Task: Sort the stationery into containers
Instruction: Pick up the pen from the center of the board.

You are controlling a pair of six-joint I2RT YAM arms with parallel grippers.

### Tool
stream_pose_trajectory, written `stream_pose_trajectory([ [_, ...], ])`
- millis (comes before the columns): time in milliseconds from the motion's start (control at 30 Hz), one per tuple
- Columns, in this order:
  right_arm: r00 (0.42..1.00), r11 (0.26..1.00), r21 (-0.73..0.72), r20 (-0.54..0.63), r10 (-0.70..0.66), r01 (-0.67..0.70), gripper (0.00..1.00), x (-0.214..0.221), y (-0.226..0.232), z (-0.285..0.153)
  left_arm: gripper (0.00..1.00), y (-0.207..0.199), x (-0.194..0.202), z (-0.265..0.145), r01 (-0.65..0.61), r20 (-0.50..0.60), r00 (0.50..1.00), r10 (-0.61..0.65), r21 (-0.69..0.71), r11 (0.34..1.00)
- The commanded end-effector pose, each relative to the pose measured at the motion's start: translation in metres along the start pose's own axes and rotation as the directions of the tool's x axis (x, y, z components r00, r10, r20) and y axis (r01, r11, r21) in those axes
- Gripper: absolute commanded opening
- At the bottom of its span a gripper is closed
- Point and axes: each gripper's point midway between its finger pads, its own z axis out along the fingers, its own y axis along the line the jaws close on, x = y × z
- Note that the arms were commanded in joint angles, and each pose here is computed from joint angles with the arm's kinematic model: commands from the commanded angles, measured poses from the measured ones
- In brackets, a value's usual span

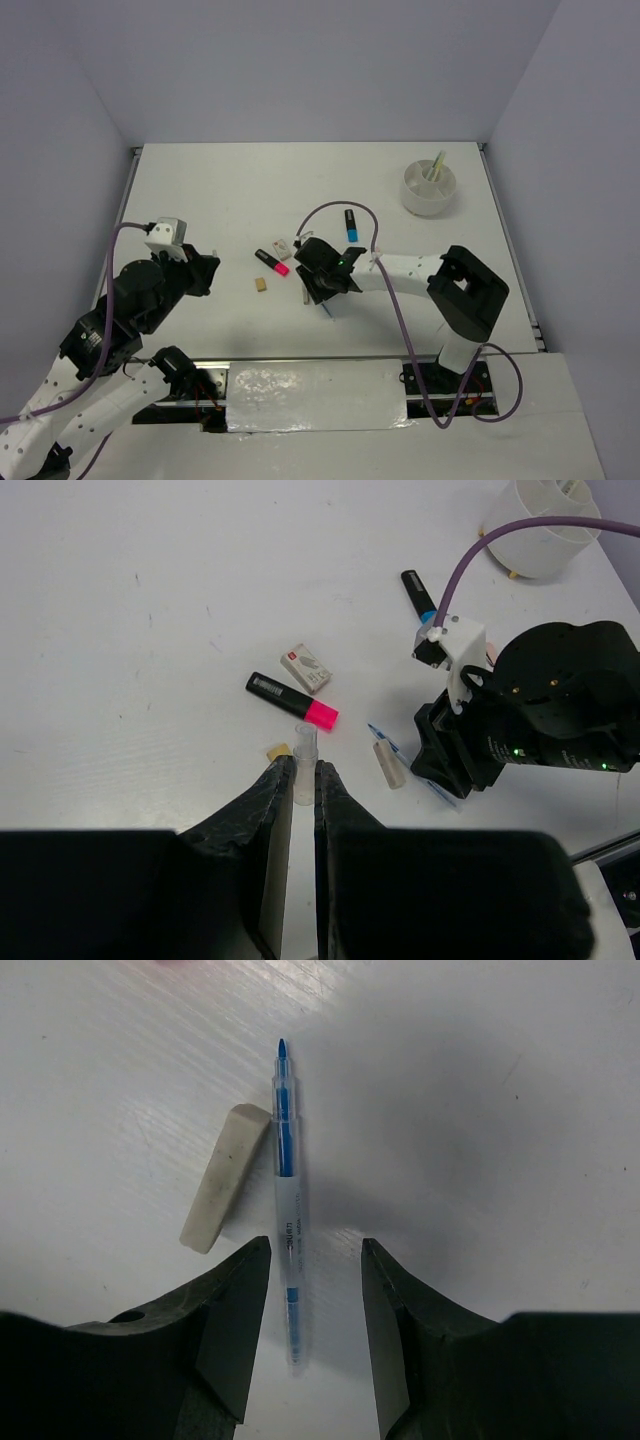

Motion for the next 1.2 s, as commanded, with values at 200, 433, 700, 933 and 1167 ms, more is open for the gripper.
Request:
stream_pose_trajectory([
  [200,1.000,0.999,0.044,-0.020,0.002,-0.002,0.45,-0.001,0.004,0.015,0.00,0.001,-0.012,-0.002,0.011,0.048,0.999,-0.011,-0.006,1.000],
  [433,0.998,0.989,0.144,-0.051,0.029,-0.021,0.27,0.016,-0.016,0.022,0.00,-0.001,-0.013,-0.001,0.021,0.050,0.999,-0.021,-0.002,1.000],
  [700,0.981,0.958,0.212,0.062,0.186,-0.195,0.00,-0.007,-0.069,-0.017,0.00,-0.028,-0.021,0.016,0.109,0.032,0.993,-0.112,0.076,0.991],
  [933,0.916,0.941,0.127,0.301,0.266,-0.315,0.00,-0.058,-0.081,-0.119,0.01,-0.096,-0.067,0.033,0.166,0.073,0.977,-0.202,0.341,0.925],
  [1167,0.694,0.883,-0.387,0.558,0.454,-0.267,0.00,-0.072,-0.039,-0.231,0.01,-0.175,-0.121,0.020,0.120,0.120,0.955,-0.272,0.681,0.722],
])
